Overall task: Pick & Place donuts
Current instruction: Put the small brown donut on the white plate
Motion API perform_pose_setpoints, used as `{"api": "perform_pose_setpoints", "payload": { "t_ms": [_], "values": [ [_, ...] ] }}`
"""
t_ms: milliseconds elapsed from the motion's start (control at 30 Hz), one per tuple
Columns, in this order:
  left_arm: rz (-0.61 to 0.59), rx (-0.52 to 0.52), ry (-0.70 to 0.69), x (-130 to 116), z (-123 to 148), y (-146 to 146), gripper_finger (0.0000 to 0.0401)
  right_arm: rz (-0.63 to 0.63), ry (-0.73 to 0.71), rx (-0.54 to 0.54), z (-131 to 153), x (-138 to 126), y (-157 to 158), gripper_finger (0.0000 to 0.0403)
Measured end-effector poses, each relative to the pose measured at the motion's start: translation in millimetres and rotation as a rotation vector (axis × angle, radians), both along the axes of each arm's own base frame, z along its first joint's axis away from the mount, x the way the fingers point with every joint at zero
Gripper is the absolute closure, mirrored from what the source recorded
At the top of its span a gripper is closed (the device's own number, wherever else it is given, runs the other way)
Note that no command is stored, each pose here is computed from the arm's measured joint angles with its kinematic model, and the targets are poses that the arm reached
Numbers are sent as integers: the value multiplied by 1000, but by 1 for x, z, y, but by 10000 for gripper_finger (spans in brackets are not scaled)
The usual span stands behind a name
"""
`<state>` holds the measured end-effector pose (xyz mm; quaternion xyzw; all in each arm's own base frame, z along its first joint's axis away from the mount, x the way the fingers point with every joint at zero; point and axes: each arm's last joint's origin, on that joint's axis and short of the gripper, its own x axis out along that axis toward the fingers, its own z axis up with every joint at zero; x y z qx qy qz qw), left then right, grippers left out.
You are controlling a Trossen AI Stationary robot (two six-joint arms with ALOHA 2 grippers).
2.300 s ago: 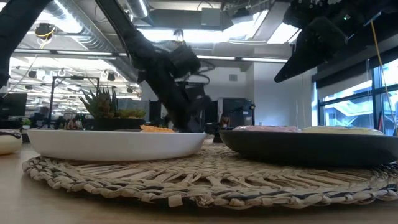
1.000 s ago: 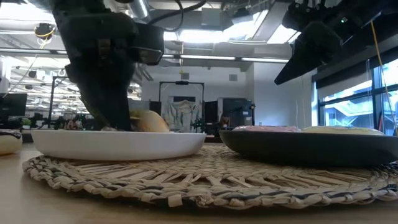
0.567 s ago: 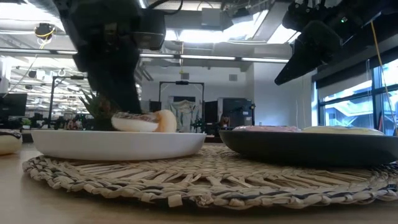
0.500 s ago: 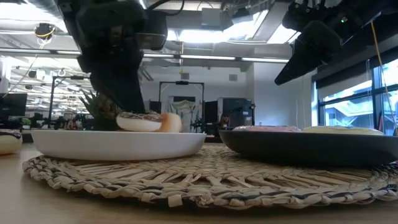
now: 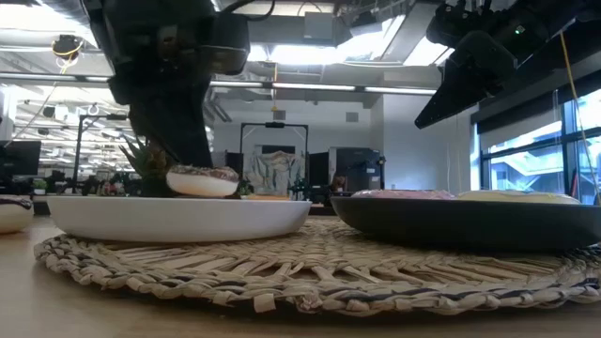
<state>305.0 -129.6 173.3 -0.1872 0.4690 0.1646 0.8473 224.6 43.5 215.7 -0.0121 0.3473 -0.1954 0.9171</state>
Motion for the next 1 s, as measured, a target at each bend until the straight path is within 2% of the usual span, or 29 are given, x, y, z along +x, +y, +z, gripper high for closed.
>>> {"api": "perform_pose_setpoints", "payload": {
  "t_ms": [267, 667, 1000],
  "values": [
    [63, 59, -33, 0, -2, -1, 383, 0, 0, 0, 0, 0, 0, 257],
    [62, 4, 14, 4, -17, -4, 383, 0, 0, 0, 0, 0, 0, 257],
    [57, -2, 15, 4, -18, -6, 383, 0, 0, 0, 0, 0, 0, 257]
  ]
}}
